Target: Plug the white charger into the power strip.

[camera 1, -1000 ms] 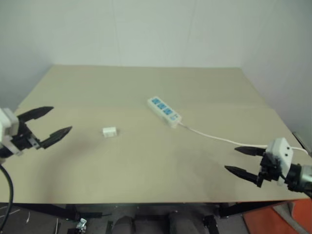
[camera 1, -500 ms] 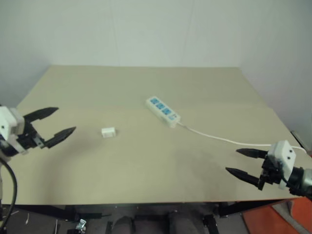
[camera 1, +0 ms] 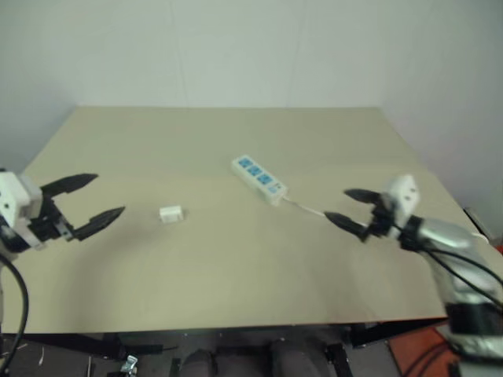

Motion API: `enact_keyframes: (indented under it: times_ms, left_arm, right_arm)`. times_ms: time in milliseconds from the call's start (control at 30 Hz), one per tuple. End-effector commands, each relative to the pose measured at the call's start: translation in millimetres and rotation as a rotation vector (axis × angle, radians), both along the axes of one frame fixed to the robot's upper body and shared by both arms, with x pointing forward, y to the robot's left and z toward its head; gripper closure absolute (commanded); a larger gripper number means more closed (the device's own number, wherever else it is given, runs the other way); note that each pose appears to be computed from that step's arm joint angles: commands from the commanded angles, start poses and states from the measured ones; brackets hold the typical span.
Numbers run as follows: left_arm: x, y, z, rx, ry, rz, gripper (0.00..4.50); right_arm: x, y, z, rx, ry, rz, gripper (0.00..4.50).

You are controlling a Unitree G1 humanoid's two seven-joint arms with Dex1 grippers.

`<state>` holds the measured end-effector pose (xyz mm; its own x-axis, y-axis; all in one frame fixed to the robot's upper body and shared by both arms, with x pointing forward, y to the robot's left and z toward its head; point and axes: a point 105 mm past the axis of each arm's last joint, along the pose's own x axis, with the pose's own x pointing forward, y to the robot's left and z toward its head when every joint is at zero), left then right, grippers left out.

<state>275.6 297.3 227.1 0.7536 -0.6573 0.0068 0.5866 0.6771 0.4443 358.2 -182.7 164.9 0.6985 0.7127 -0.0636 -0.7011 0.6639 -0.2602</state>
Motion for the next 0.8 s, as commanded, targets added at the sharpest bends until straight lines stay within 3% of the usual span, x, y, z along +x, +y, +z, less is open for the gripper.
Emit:
enact_keyframes:
  times_ms: [33,500,600,800]
  left_arm:
    - [-2.1,-5.9,11.9,0.055,-0.035,-0.029,0.0]
    - [-10.3,-17.0,14.2,0.086,-0.039,-0.082,0.0]
    - [-10.6,-17.5,13.7,0.093,-0.036,-0.091,0.0]
    - [-12.9,-16.8,15.7,0.098,-0.04,-0.095,0.0]
  right_arm:
    - [26.9,11.5,-4.9,-0.005,-0.004,-0.03,0.02]
    - [70.1,38.7,-36.3,-0.05,0.159,-0.05,0.02]
    - [69.7,43.7,-41.3,-0.115,0.194,0.002,0.6]
    - [66.7,55.7,-40.4,-0.169,0.159,0.069,2.65]
